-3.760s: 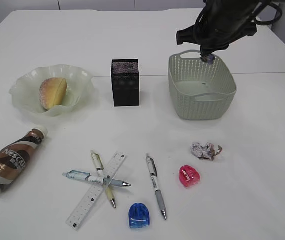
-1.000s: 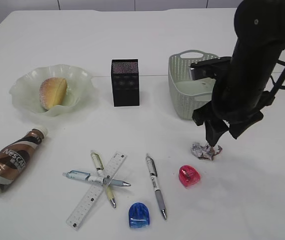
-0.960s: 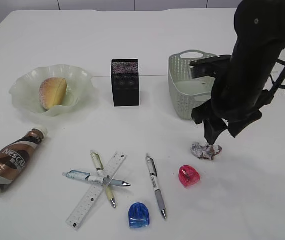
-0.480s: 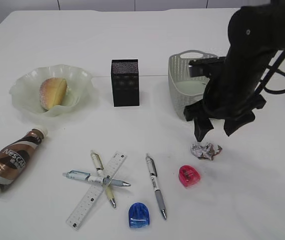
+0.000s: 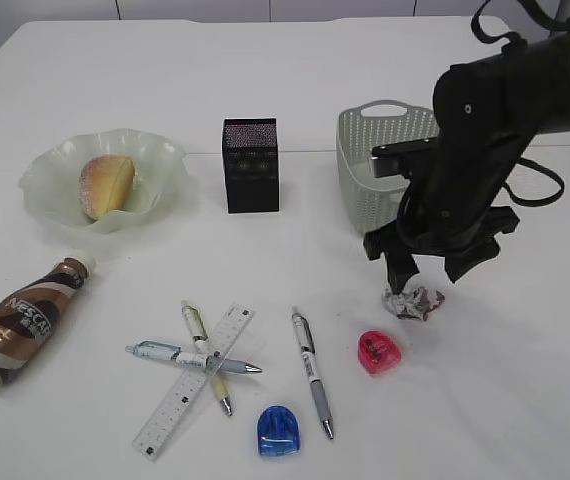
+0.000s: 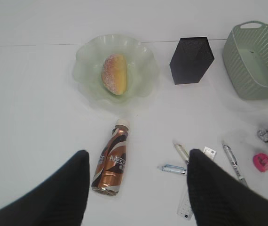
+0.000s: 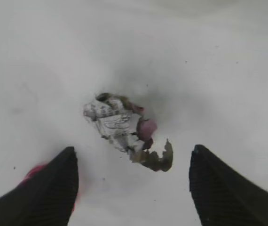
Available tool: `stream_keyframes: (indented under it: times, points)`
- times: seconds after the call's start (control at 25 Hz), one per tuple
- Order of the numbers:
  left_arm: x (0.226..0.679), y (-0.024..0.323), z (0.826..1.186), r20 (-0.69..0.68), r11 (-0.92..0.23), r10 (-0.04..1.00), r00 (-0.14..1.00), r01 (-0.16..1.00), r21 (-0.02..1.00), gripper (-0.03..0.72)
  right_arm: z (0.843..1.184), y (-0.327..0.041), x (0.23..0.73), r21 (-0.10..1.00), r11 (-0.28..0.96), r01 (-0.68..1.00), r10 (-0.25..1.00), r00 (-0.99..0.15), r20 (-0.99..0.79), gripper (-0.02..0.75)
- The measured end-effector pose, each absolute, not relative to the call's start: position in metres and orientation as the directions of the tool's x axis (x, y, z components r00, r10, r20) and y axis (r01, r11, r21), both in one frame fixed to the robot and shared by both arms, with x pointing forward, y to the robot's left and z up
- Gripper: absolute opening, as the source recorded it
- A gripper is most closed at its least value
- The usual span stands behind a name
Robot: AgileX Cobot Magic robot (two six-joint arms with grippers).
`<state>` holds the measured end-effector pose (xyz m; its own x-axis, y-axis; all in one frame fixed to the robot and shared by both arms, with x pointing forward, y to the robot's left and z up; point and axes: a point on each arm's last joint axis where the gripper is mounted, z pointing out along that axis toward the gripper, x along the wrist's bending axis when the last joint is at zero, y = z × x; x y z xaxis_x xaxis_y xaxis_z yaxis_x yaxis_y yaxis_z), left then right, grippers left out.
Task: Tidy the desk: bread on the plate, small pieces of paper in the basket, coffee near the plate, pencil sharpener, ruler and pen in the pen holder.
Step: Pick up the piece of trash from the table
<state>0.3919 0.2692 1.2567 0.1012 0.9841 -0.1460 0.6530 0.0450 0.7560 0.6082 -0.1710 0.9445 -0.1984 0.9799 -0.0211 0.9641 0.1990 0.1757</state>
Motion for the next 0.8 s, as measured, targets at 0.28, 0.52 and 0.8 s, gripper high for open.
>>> stream_keyframes:
  times: [0.28,0.52,0.8]
  points:
    - [0.392,0.269,1.257,-0.146,0.045,0.984,0.101,0.653,0.756,0.476,0.931,-0.172,0.611,0.159,0.188,0.969,0.982,-0.183,-0.049,0.542]
    - [0.392,0.269,1.257,-0.146,0.045,0.984,0.101,0.653,0.756,0.476,0.922,-0.171,0.614,0.157,0.186,0.970,0.982,-0.181,-0.047,0.542]
    - [0.392,0.269,1.257,-0.146,0.045,0.984,0.101,0.653,0.756,0.475,0.910,-0.170,0.619,0.144,0.188,0.972,0.982,-0.182,-0.050,0.542]
